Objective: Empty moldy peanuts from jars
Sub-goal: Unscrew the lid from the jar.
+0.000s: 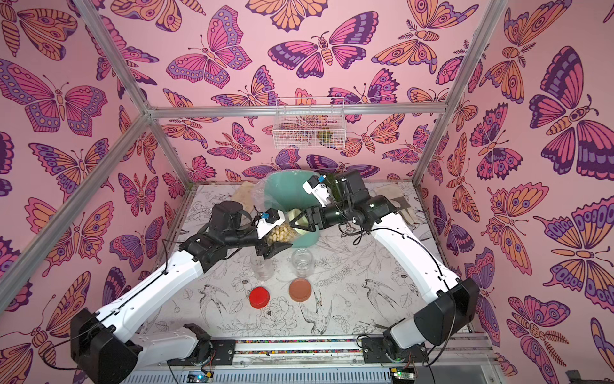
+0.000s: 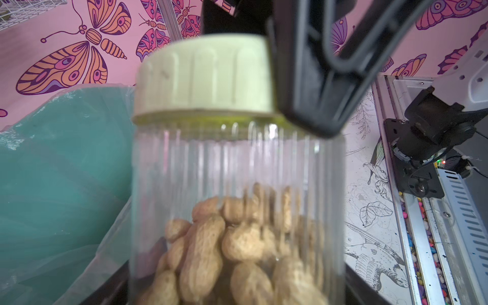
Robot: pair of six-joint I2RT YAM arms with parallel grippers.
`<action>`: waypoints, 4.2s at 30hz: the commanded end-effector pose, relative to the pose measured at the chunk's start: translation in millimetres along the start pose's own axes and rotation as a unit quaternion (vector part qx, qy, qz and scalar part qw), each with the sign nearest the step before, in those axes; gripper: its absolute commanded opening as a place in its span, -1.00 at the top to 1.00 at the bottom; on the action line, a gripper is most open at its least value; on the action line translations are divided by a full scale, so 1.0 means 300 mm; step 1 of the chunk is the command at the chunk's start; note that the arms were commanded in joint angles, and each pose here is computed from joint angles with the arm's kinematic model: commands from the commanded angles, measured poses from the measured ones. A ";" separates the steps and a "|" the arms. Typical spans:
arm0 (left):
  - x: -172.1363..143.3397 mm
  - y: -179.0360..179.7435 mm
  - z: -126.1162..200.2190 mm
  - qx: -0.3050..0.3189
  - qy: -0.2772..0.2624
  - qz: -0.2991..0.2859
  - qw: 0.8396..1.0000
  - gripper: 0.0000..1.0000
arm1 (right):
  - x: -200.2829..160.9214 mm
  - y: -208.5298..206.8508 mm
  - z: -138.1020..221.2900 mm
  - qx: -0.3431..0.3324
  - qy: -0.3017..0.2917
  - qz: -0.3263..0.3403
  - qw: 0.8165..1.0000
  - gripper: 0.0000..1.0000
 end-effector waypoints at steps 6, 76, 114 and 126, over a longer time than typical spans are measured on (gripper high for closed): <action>0.061 -0.020 0.042 -0.046 -0.029 0.000 0.999 1.00 | -0.002 0.025 0.061 0.002 -0.007 0.195 0.981 0.53; 0.044 0.005 0.072 -0.021 -0.043 -0.006 0.999 1.00 | 0.016 0.032 -0.018 -0.026 -0.004 -0.143 0.989 -0.79; 0.064 -0.047 0.081 -0.090 -0.046 0.019 0.995 1.00 | 0.008 0.091 0.017 0.093 -0.032 0.312 0.945 -1.00; 0.065 -0.041 0.084 -0.078 -0.051 0.012 0.996 1.00 | 0.066 0.130 0.102 0.078 -0.105 0.273 0.953 -0.98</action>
Point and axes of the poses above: each gripper's point midway between its finger pads, its own z axis back along the fingers, its own y axis along the line the jaws close on, x = y × z, the point moved 3 cm from there along z, back along the fingers, and after that the axes turned 8 degrees about z, right-handed, at the moved point
